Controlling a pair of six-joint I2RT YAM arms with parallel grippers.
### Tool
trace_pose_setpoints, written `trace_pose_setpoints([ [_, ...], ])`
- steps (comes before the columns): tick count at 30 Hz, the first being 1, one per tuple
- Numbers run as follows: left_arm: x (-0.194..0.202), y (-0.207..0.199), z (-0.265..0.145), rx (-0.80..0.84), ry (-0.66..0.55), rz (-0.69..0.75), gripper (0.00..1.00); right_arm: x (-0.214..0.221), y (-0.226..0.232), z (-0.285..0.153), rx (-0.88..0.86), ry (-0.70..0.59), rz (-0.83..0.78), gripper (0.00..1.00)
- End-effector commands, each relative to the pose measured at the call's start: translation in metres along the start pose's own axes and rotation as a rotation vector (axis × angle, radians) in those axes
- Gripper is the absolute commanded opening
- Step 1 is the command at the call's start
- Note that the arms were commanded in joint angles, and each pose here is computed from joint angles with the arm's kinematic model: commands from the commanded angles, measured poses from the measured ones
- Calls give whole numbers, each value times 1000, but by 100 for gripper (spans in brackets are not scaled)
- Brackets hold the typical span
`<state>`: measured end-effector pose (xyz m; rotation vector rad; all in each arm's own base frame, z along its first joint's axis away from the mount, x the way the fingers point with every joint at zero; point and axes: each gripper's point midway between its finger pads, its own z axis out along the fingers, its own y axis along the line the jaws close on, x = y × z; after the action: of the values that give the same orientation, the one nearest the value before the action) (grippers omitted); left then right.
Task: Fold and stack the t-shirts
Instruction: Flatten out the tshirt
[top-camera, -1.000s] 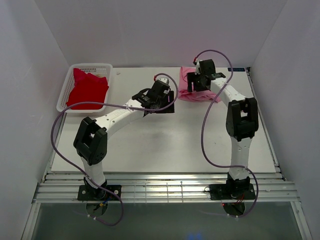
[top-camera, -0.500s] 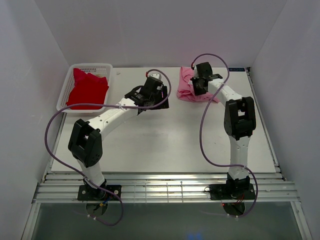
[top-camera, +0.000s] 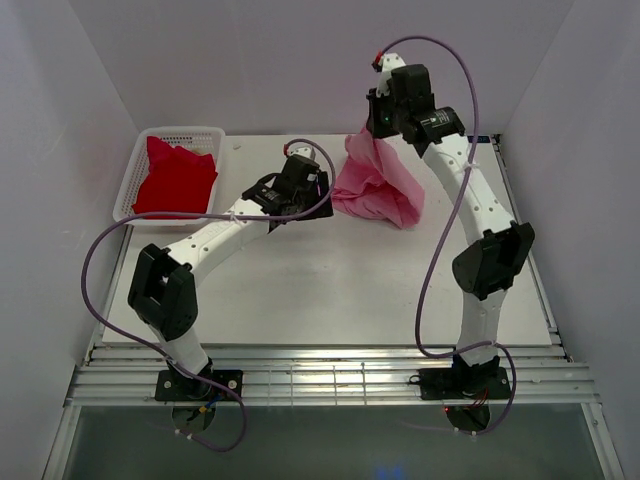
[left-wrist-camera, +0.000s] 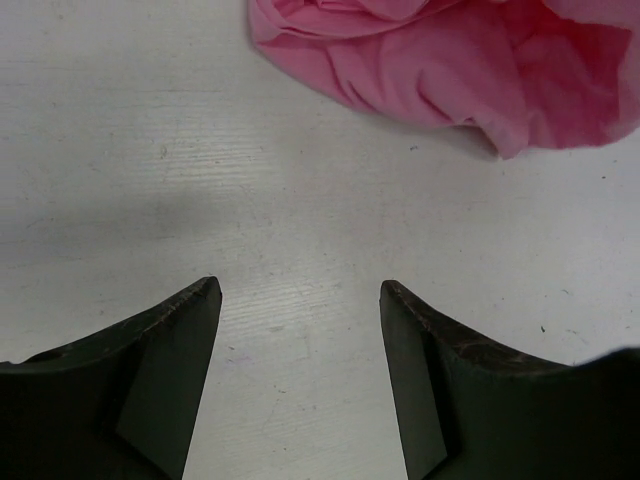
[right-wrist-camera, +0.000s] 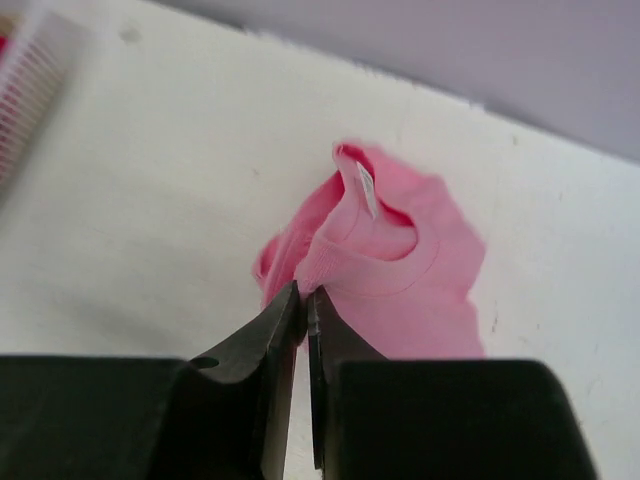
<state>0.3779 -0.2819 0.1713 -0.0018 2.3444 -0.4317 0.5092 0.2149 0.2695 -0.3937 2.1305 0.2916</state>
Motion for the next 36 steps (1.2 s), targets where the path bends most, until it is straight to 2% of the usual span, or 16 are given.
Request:
trace_pose_setpoints([
  [1, -29, -3, -24, 18, -91, -45, 75, -100, 52, -105, -123, -279, 11, 13],
  [5, -43, -3, -30, 2, -136, -64, 75, -119, 39, -163, -44, -388, 31, 15],
  [8, -58, -3, -36, -15, -187, -76, 74, -94, 7, -172, 117, -357, 33, 15],
  [10, -64, -3, -35, -19, -206, -78, 75, -53, -10, -152, 183, -253, 35, 14],
  [12, -68, -3, -25, -36, -207, -59, 75, -29, -35, -153, 256, -212, 94, 13],
  [13, -70, -3, -20, -45, -211, -52, 75, -1, -43, -142, 279, -148, 110, 13],
  [16, -78, 2, 8, -103, -220, -31, 75, 24, -73, -151, 371, -127, 184, 12],
  [20, -86, -10, 48, -97, -197, 11, 74, 90, -107, -154, 544, 4, 197, 12],
  [22, -88, -22, 58, -66, -170, 16, 72, 118, -116, -153, 597, 73, 184, 18],
  [24, -84, -31, 56, -27, -154, 13, 72, 146, -112, -143, 578, 136, 175, 34],
  [25, -80, -34, 53, -5, -156, 30, 72, 150, -108, -137, 543, 138, 168, 54],
  [27, -68, -39, 51, 30, -136, 54, 72, 158, -88, -122, 401, 133, 147, 66],
  [28, -54, -45, 52, 72, -101, 76, 72, 146, -75, -113, 312, 74, 141, 73],
  [29, -45, -47, 53, 88, -80, 88, 72, 145, -76, -109, 310, 61, 141, 75],
  [31, -33, -56, 56, 119, -56, 109, 71, 140, -57, -97, 189, 53, 119, 79],
  [36, 3, -81, 68, 174, 12, 152, 67, 150, -30, -57, -3, 106, 84, 78],
])
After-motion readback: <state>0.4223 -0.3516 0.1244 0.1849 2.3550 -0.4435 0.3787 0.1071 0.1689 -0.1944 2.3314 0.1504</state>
